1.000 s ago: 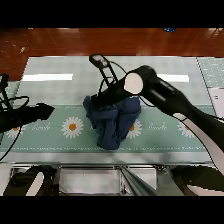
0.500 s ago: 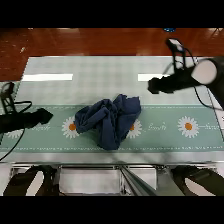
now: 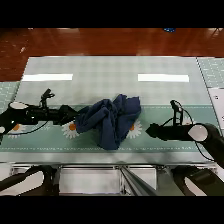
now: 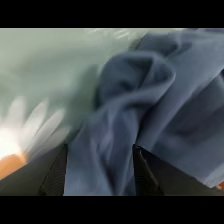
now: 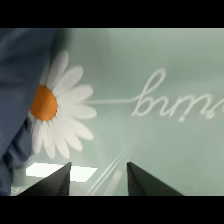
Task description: Fold the shirts.
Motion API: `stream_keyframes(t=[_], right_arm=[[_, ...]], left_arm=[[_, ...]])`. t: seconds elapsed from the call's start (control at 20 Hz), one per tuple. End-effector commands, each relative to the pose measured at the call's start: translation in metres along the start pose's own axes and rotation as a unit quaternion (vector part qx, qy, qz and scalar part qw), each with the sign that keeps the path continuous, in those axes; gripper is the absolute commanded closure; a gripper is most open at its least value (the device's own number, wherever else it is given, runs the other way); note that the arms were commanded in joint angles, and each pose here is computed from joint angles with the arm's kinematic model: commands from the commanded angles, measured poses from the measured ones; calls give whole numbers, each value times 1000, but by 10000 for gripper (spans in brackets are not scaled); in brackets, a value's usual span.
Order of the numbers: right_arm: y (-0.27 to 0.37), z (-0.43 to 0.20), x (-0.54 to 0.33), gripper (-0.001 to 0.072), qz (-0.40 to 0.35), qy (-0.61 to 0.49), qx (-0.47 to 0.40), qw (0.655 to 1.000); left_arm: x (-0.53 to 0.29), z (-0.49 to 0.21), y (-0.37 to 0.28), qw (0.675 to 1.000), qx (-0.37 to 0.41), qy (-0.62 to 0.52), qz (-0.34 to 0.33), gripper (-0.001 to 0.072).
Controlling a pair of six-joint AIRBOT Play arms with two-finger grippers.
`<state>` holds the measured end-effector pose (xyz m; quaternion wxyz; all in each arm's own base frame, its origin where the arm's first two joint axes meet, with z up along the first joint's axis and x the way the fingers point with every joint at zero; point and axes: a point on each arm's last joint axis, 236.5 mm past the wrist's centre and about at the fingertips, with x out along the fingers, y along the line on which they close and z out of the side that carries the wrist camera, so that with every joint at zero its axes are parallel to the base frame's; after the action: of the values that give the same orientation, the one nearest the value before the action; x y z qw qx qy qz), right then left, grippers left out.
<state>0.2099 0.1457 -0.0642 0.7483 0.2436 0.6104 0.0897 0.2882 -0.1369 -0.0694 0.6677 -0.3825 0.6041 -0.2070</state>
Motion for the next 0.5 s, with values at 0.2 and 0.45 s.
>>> stream_keyframes(t=[0.2,0.45], right_arm=[[27,1,42,307,49,14,63,997],[65,34,70,307,91,32,63,993]], left_arm=[[37,4,-48,990,86,94,-55,693],[27,23,-69,988,116,81,-67,693]])
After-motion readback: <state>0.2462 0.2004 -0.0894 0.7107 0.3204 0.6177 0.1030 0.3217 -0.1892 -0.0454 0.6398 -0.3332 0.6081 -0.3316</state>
